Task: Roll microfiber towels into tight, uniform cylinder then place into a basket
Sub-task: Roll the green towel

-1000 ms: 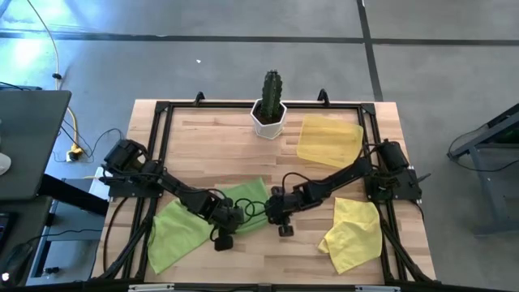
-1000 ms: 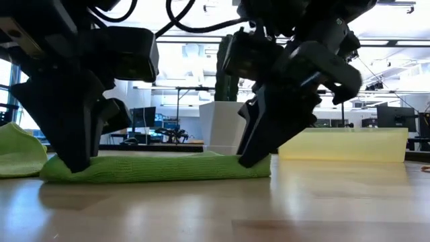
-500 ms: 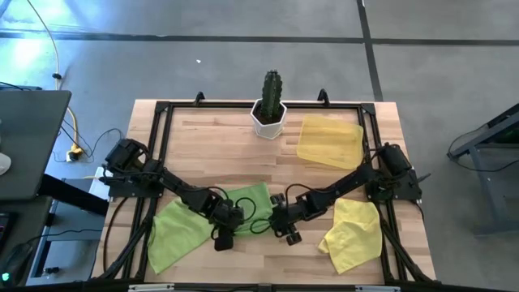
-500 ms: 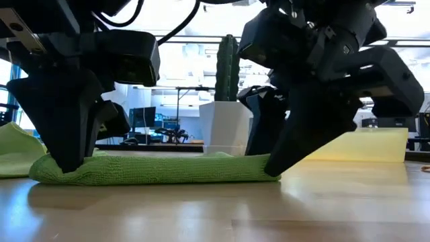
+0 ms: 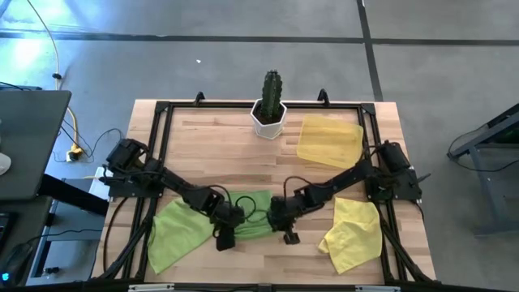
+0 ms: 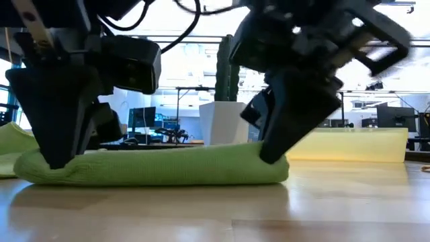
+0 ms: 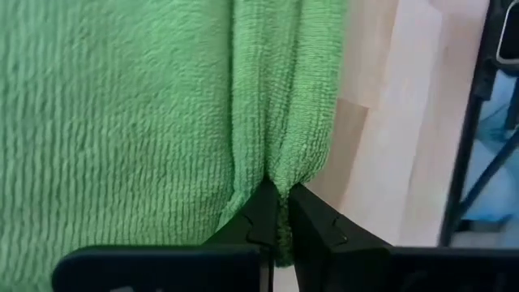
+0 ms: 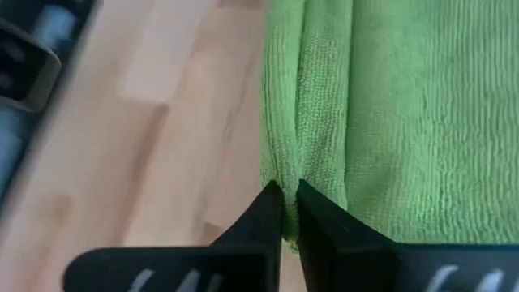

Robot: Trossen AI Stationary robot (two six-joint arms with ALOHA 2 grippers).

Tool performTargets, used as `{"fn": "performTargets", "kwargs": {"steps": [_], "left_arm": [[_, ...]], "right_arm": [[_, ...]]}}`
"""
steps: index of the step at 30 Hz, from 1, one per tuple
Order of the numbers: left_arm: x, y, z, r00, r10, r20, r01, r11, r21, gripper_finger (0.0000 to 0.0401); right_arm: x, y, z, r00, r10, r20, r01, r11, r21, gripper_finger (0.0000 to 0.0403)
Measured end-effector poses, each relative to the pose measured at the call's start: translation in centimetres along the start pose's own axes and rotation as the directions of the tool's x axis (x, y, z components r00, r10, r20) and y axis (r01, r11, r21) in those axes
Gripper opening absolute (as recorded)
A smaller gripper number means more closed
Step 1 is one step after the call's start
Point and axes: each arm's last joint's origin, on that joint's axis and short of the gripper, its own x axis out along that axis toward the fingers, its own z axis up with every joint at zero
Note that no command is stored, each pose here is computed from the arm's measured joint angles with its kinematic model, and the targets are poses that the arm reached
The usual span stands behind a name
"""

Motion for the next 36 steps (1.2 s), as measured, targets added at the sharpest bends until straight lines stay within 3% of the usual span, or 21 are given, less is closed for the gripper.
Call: {"fn": "performTargets", "kwargs": {"steps": [6,10,15,25,30,36], "left_arm": [[-0.2,0.2,0.2,0.998,-0.048,-0.036,0.043,0.992,-0.117,0.0011],[-0.8,0.3,0.7,0.995,-0.089,-0.036,0.082,0.984,-0.161,0.0012],[-1.4,0.6,1.2,0.997,-0.081,0.001,0.079,0.974,-0.212,0.0012],[-1.8,2.0,1.2,0.991,0.127,0.049,-0.102,0.931,-0.35,0.0016],[-1.5,2.3,1.1,0.984,0.173,0.049,-0.144,0.921,-0.363,0.0017],[-1.5,2.4,1.1,0.983,0.177,0.046,-0.149,0.921,-0.36,0.0017]], "right_arm": [[-0.6,-1.7,0.7,0.993,0.109,0.033,-0.114,0.968,0.223,0.0008],[-0.8,-2.4,0.6,0.994,0.105,0.022,-0.107,0.933,0.344,0.0003],[-0.5,-2.8,0.1,0.998,0.051,-0.021,-0.038,0.909,0.416,0.0002],[0.2,-2.9,-0.4,0.999,0.002,-0.051,0.019,0.911,0.411,0.0002],[0.3,-2.8,-0.4,0.999,0.004,-0.044,0.012,0.931,0.366,0.0005],[-1.7,-2.2,0.3,1.0,-0.004,-0.017,0.009,0.963,0.269,0.0066]]}}
